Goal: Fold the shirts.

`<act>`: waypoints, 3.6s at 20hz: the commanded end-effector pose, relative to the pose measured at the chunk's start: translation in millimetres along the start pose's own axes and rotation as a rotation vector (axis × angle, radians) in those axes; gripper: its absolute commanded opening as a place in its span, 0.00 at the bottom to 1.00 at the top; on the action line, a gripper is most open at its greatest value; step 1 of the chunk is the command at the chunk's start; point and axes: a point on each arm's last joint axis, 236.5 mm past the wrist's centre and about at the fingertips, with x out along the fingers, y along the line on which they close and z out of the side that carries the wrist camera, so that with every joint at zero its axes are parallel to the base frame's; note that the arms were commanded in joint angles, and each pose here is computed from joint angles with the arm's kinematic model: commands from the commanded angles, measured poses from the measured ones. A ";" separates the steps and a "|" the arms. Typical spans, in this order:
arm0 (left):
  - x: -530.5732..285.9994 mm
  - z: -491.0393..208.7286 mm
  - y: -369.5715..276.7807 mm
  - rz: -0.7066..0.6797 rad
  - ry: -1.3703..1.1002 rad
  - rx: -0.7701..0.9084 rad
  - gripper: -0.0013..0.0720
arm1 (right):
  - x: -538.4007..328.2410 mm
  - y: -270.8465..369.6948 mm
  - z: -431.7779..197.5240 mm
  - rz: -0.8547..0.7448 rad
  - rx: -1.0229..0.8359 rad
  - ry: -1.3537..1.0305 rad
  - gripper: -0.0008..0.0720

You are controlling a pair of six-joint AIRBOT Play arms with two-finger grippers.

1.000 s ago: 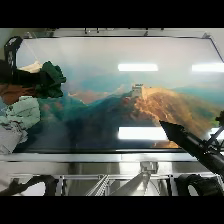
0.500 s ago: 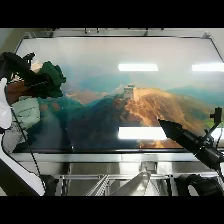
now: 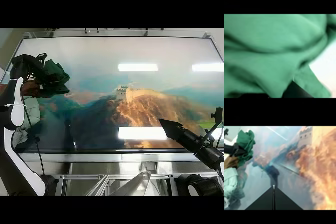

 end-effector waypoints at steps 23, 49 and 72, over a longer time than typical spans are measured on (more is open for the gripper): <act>-154.2 -157.0 -273.5 -0.553 0.232 0.395 0.99 | -8.0 -93.4 3.4 -0.247 0.131 0.488 0.59; -82.9 -88.8 -343.8 -0.833 0.194 0.303 0.04 | 80.1 3.2 11.7 0.424 0.208 0.596 0.04; -305.3 -186.2 -272.0 -0.756 -0.237 0.300 0.04 | -60.5 66.3 161.9 0.155 -0.058 -0.149 0.05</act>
